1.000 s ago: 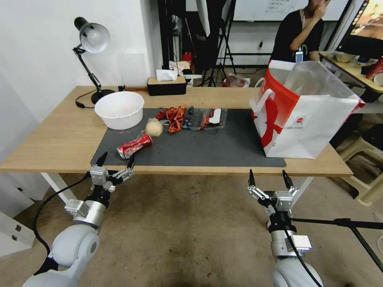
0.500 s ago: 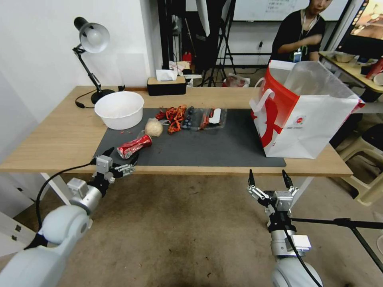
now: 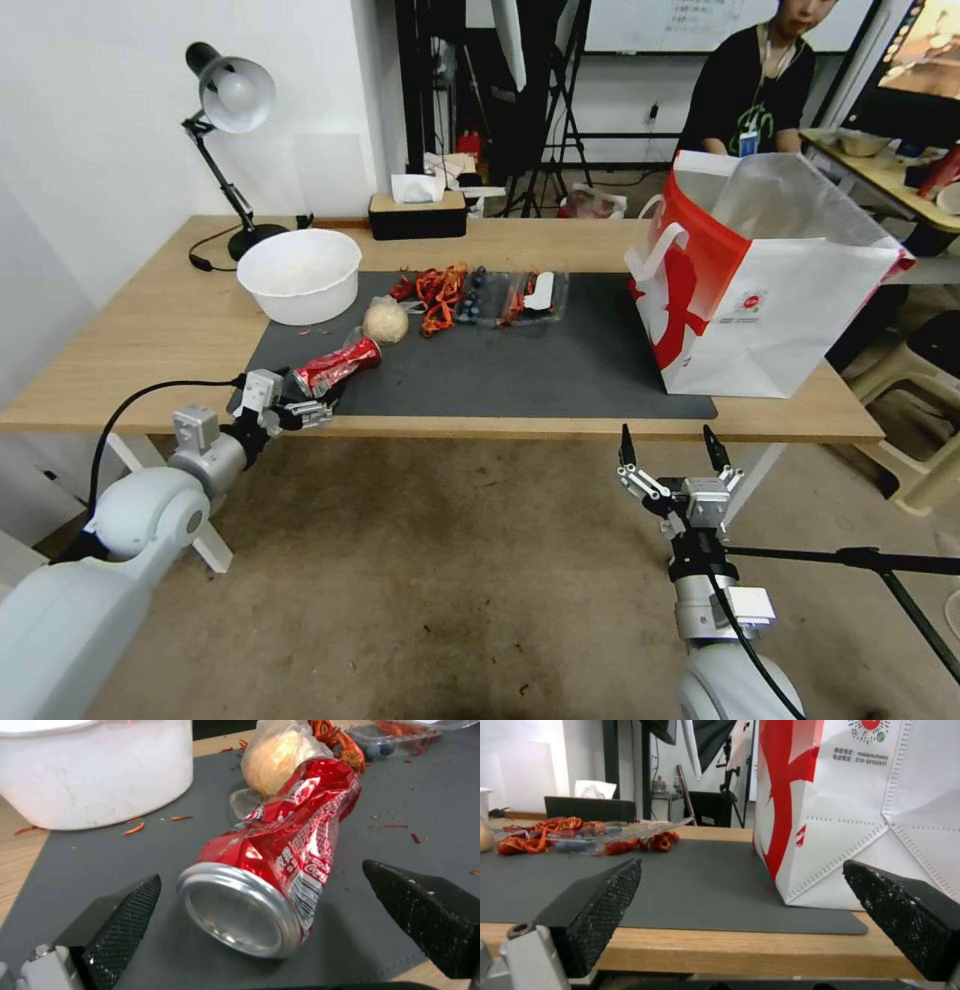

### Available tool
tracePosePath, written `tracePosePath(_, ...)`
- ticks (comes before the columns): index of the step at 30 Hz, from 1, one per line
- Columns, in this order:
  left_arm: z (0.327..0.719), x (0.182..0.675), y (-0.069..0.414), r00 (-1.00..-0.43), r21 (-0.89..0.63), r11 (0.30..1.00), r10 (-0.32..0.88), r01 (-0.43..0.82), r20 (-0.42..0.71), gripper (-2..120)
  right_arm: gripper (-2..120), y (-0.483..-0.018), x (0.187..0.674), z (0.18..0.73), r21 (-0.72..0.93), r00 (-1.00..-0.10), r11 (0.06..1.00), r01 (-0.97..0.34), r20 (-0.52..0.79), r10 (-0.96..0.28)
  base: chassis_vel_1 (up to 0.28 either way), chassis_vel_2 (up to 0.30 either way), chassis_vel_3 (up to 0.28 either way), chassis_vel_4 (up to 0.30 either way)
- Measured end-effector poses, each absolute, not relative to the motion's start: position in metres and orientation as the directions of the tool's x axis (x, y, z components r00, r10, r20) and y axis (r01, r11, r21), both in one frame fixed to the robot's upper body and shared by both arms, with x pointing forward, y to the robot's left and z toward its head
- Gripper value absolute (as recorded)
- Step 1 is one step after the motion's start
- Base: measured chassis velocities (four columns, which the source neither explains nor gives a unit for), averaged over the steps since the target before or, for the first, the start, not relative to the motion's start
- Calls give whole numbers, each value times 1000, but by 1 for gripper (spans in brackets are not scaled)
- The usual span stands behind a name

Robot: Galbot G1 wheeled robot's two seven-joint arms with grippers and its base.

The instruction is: Pick up the trash from the table and place it into the takeout bag.

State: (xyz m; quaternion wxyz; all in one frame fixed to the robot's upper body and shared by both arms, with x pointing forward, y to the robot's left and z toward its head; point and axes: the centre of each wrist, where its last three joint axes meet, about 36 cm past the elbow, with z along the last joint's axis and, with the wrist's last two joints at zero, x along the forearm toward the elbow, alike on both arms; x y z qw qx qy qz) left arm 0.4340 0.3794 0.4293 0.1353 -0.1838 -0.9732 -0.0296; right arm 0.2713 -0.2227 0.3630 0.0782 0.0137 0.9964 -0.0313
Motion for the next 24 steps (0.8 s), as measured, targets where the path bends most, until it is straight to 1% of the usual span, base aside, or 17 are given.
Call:
tracePosePath(2,429,435,380,-894,6,929,353,369,274,97,100,-223,271,363,-61,-987,998,32,-156,23,0,0,0,0)
tracePosePath(6,429,439,384,-887,0,923,371,386,274,91,100,-222,271,362,-62,-987,998,33,-156,23,0,0,0,0)
tracePosePath(8,428,440,387,-880,-3,915,389,404,272,80,100,-222,271,362,-63,-987,997,33,-156,23,0,0,0,0)
tracePosePath(9,428,440,387,-880,-3,915,389,404,272,80,100,-222,271,362,-63,-987,997,33,-156,23,0,0,0,0)
tracePosePath(12,427,441,391,-872,-6,906,408,422,269,65,100,-222,271,361,-65,-988,997,33,-156,22,0,0,0,0)
tracePosePath(13,427,441,391,-872,-6,906,408,422,269,65,100,-222,271,361,-65,-988,997,33,-156,22,0,0,0,0)
tracePosePath(16,426,442,395,-864,-12,897,430,443,263,55,100,-222,270,361,-67,-988,997,32,-155,21,0,0,0,0)
tracePosePath(18,426,442,397,-860,-14,893,437,450,262,53,100,-222,270,361,-67,-988,997,31,-155,21,0,0,0,0)
tracePosePath(24,425,441,401,-847,-14,874,475,486,237,53,100,-222,268,360,-68,-988,997,31,-153,20,0,0,0,0)
